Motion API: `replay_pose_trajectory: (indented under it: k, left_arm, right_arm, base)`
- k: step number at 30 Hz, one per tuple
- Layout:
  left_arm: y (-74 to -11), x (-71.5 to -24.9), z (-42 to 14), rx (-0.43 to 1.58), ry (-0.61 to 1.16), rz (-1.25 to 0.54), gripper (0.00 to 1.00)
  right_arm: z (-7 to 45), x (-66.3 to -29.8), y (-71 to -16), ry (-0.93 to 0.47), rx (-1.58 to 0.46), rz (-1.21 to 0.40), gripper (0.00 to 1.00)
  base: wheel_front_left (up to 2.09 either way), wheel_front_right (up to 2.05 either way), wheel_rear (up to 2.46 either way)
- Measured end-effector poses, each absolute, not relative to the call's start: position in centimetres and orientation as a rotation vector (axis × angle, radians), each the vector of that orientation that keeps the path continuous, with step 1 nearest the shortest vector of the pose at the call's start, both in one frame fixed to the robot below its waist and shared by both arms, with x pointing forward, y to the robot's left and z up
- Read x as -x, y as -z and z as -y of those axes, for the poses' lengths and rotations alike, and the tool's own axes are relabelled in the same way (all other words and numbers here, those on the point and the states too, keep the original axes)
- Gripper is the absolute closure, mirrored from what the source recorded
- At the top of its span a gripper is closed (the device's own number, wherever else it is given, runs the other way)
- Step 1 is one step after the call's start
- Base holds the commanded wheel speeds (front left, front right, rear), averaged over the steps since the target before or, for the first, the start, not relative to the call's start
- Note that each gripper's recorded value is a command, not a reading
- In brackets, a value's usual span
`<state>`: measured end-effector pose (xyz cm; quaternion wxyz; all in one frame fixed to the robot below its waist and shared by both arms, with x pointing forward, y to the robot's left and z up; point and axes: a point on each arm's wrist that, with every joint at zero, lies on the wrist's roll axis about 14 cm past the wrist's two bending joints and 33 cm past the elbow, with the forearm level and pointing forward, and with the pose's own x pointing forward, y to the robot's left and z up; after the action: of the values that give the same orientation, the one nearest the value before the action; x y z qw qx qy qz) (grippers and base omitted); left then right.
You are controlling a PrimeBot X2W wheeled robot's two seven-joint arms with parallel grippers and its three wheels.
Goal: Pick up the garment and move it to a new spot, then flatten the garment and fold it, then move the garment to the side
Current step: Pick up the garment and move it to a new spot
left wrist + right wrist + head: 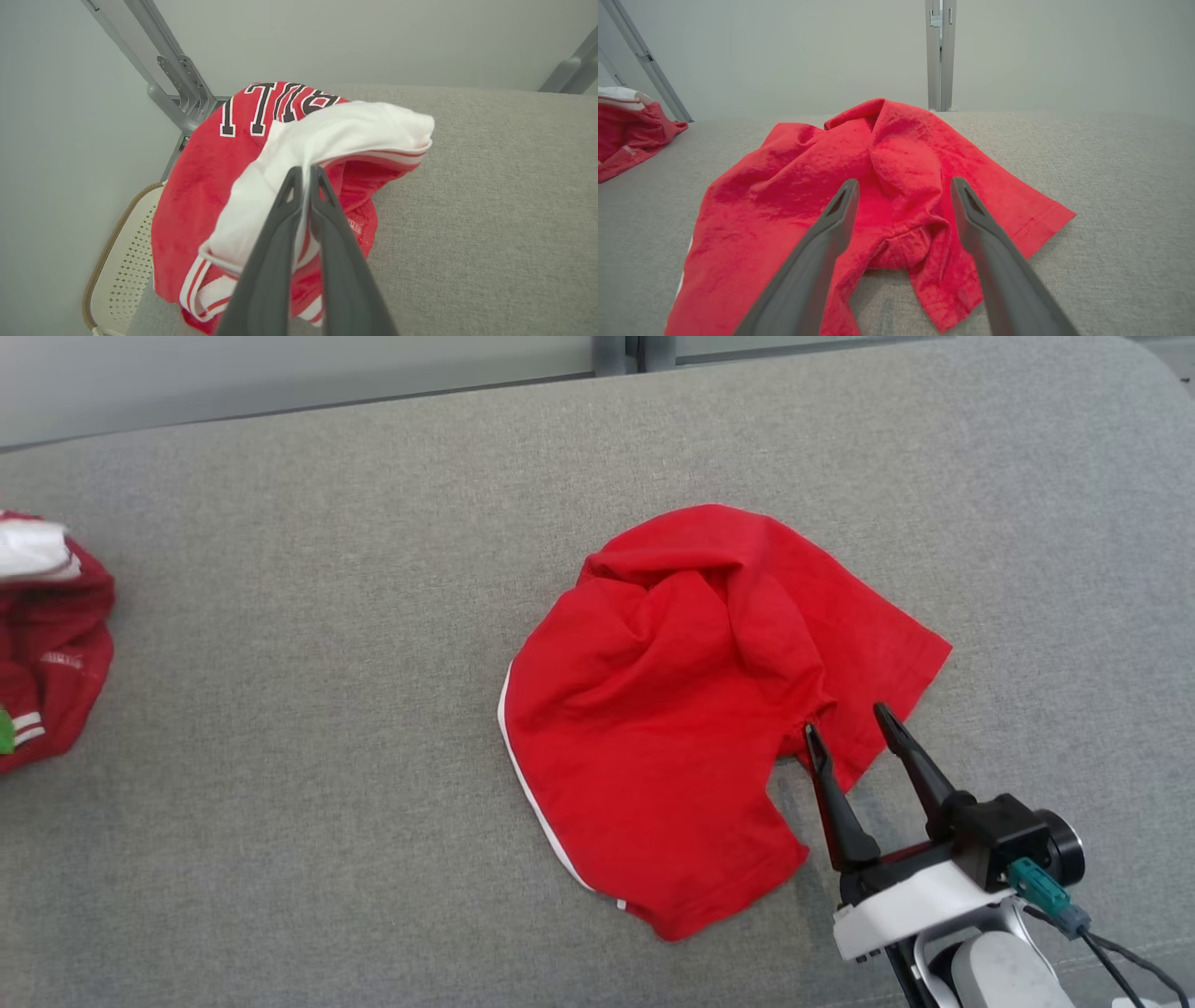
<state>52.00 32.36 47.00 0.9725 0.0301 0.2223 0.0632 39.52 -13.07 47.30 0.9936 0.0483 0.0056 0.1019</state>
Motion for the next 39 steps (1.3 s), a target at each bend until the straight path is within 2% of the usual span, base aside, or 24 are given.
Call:
replay_pose_trajectory:
  k: [1,2,5,10,16,24,32,39]
  left_arm:
    - [-46.5,-51.7,-32.3,-0.036,-0.139,-0.451,0.60]
    - [-46.0,-51.3,-32.1,-0.009,-0.149,-0.462,0.00]
    - [-44.5,-50.2,-30.8,0.056,-0.142,-0.491,0.00]
    - [-45.9,-49.3,-31.1,0.062,-0.162,-0.417,0.00]
    - [-50.1,-48.9,-28.0,0.102,-0.082,-0.180,0.00]
    - [-52.7,-45.0,-21.6,0.167,0.083,-0.005,0.00]
    - [-50.7,-40.3,-17.5,0.196,0.156,-0.013,0.00]
    - [-47.5,-37.4,-18.9,0.167,0.087,-0.088,0.00]
  right_arm:
    - [13.2,-39.4,-47.3,-0.201,-0.098,-0.012,0.00]
    - [13.2,-39.1,-47.2,-0.200,-0.098,-0.015,0.00]
    - [13.3,-38.6,-47.2,-0.194,-0.101,-0.018,0.00]
    - [13.6,-38.3,-48.2,-0.188,-0.098,0.009,0.00]
    - [13.8,-38.0,-50.3,-0.187,-0.073,0.074,0.00]
    - [14.2,-37.5,-53.3,-0.180,-0.039,0.167,0.00]
    - [16.3,-35.7,-54.1,-0.120,-0.024,0.193,0.00]
    - [19.0,-34.4,-53.3,-0.064,0.029,0.164,0.00]
  base:
    - [0.00,0.00,0.00]
    - [0.00,0.00,0.00]
    - [0.00,0.00,0.00]
    - [0.00,0.00,0.00]
    - [0.00,0.00,0.00]
    - [0.00,0.00,0.00]
    - [0.00,0.00,0.00]
    - [0.00,0.00,0.00]
